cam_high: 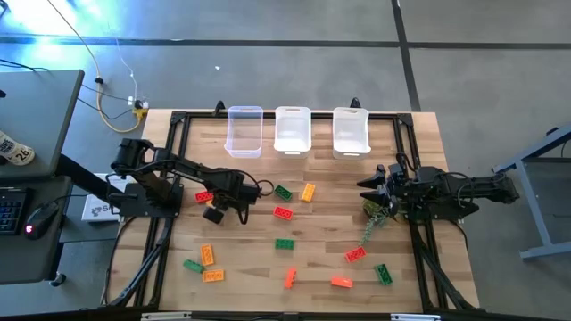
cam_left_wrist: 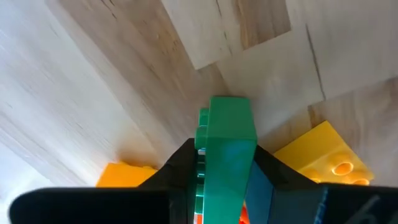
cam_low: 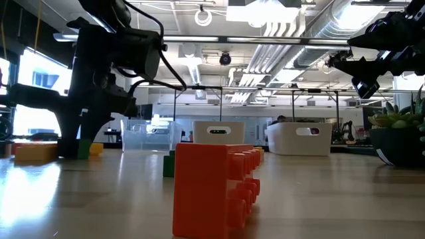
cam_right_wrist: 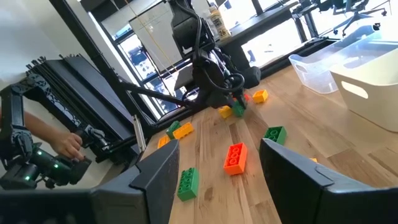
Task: Sort & place blocks by color
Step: Put the green game piece into the transparent bin
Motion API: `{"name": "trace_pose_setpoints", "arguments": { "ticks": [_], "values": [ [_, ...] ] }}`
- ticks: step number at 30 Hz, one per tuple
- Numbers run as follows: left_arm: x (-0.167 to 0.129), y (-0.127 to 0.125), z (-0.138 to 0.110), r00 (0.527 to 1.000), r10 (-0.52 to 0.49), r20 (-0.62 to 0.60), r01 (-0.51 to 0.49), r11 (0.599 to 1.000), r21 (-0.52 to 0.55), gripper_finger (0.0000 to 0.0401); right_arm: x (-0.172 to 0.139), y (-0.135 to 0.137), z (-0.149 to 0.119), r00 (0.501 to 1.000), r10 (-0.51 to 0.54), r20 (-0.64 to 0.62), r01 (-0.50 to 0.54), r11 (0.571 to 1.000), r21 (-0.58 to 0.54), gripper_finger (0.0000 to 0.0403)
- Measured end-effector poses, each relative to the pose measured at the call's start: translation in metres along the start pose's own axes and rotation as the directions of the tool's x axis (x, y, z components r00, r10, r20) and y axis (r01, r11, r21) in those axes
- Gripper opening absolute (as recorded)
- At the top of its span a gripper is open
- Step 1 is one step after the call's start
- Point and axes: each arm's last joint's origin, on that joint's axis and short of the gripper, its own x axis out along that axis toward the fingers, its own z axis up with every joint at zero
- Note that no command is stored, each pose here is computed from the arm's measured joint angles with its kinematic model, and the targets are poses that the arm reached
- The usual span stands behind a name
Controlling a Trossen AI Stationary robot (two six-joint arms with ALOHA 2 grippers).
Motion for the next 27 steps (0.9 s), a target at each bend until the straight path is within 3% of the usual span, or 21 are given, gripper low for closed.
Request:
{"name": "trace_pose_setpoints", "arguments": {
  "ticks": [10, 15, 22, 27],
  "values": [
    [-0.014, 0.004, 0.006, 0.999, -0.009, 0.046, 0.015, 0.993, -0.12, 0.0067, 0.0, 0.0, 0.0, 1.0, 0.0, 0.0, 0.0, 1.0, -0.003, 0.021],
    [-0.036, 0.015, 0.017, 0.992, 0.062, 0.106, -0.043, 0.984, -0.171, 0.0066, 0.0, 0.0, 0.0, 1.0, 0.0, 0.0, 0.0, 1.0, 0.0, 0.021],
    [-0.064, 0.054, 0.017, 0.966, 0.216, 0.142, -0.16, 0.932, -0.326, 0.0068, 0.0, 0.0, 0.0, 1.0, -0.006, 0.004, 0.006, 1.0, 0.001, 0.021],
    [-0.082, 0.091, 0.006, 0.949, 0.269, 0.167, -0.167, 0.873, -0.458, 0.0067, 0.0, 0.0, 0.0, 1.0, -0.006, 0.004, 0.006, 1.0, -0.002, 0.021]
  ]
}}
